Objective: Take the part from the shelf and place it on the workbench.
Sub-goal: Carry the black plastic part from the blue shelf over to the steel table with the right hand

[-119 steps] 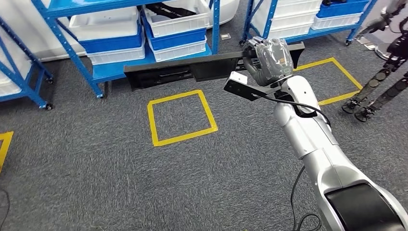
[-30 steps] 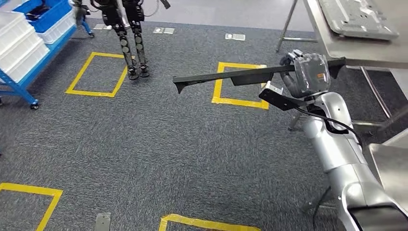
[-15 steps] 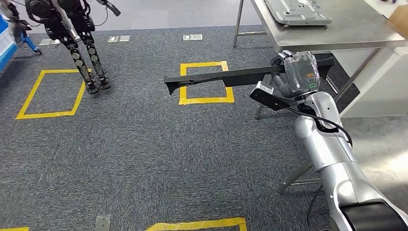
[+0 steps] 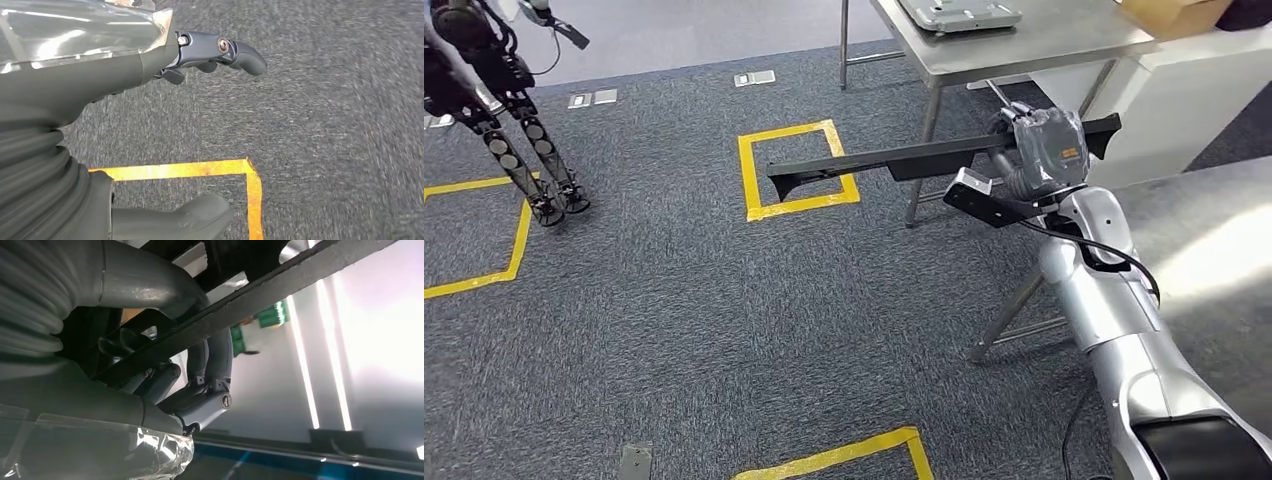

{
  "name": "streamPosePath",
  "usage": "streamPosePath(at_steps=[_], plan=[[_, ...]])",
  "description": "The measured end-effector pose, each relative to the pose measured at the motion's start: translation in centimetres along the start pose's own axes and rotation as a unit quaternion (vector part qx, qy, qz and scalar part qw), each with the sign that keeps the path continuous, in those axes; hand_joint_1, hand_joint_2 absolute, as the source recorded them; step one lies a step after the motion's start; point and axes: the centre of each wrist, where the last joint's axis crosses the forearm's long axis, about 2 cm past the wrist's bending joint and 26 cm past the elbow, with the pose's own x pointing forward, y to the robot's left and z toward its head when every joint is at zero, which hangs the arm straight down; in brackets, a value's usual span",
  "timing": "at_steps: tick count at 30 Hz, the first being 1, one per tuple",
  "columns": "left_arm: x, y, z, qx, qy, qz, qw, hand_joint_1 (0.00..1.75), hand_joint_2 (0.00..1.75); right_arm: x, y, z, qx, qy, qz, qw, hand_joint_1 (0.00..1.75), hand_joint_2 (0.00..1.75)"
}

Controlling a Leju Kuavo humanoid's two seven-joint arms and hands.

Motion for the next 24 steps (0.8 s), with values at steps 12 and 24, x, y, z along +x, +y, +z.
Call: streamPosePath(at_steps=[12, 24], plan=[[-0.4, 0.3, 0.0, 0.002, 0.006, -0.003, 1.0, 0.0, 1.75, -0.4, 0.1, -0.4, 0.0, 0.016, 0.014, 1.0, 1.75, 1.75], [-0.4, 0.6, -0.1, 0.003, 0.006, -0.004, 1.0, 0.0, 1.75, -1.7, -0.1, -0.5, 0.003, 0.053, 0.03, 0.998, 1.75, 1.75]])
